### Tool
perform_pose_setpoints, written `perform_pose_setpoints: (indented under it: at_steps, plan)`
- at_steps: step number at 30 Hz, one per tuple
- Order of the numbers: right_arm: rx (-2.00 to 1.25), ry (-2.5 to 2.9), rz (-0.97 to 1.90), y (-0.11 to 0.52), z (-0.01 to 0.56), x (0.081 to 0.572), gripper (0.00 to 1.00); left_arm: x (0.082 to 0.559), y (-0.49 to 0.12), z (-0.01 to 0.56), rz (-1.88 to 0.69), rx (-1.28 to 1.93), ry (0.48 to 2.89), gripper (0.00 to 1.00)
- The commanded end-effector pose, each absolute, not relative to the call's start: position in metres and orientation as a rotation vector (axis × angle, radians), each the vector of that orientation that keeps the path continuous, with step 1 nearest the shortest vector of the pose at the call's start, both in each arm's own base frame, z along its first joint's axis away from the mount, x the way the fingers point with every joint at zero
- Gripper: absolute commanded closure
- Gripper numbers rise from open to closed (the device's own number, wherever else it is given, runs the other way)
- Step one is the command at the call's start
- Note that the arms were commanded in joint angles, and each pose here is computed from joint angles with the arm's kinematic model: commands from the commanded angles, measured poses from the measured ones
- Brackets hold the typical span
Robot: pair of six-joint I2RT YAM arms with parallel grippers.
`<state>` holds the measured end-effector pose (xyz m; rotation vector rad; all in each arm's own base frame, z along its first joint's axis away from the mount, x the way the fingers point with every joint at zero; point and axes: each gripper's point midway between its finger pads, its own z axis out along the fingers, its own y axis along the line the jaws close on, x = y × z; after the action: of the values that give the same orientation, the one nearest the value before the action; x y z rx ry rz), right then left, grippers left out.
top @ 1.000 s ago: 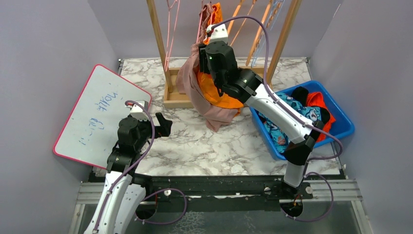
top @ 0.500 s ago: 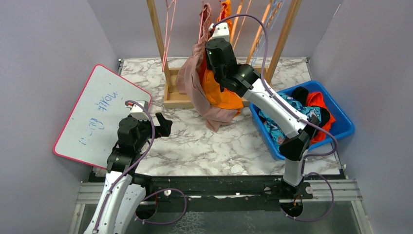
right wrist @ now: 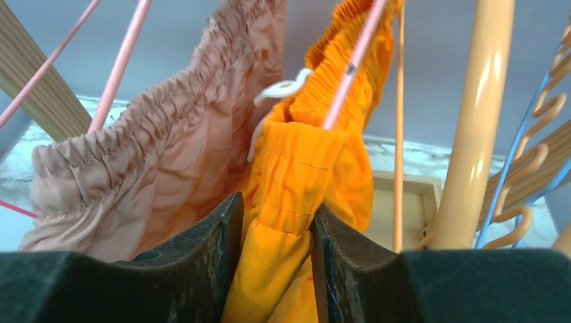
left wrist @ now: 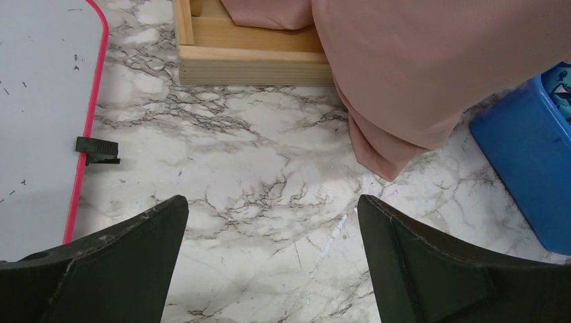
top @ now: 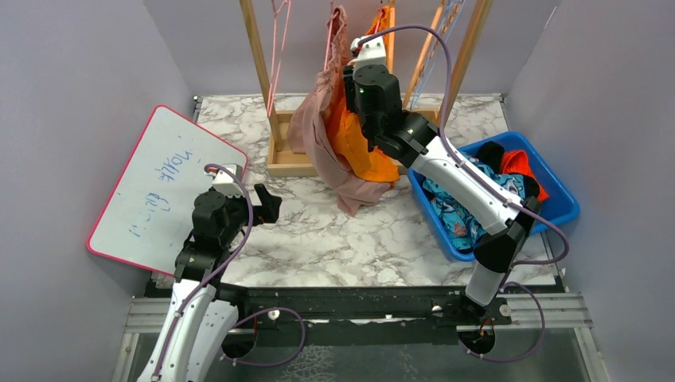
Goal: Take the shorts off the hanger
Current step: Pick up the hanger from the clothes rod.
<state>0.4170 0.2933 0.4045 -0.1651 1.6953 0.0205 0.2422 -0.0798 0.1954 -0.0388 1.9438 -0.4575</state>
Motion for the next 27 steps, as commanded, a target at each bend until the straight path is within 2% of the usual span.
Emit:
perform_pose_setpoints:
  at_steps: [1,27]
  plan:
    - [-0.125,1.544,0.067,0.281,0.46,0.412,0.99,0.244,-0.08,0.2,-0.46,-0.028,1.913,0.01]
    - [-0.305,1.336,-0.038,0.28,0.484,0.408,0.99,0.244,-0.08,0.2,-0.462,-0.027,1.915,0.01]
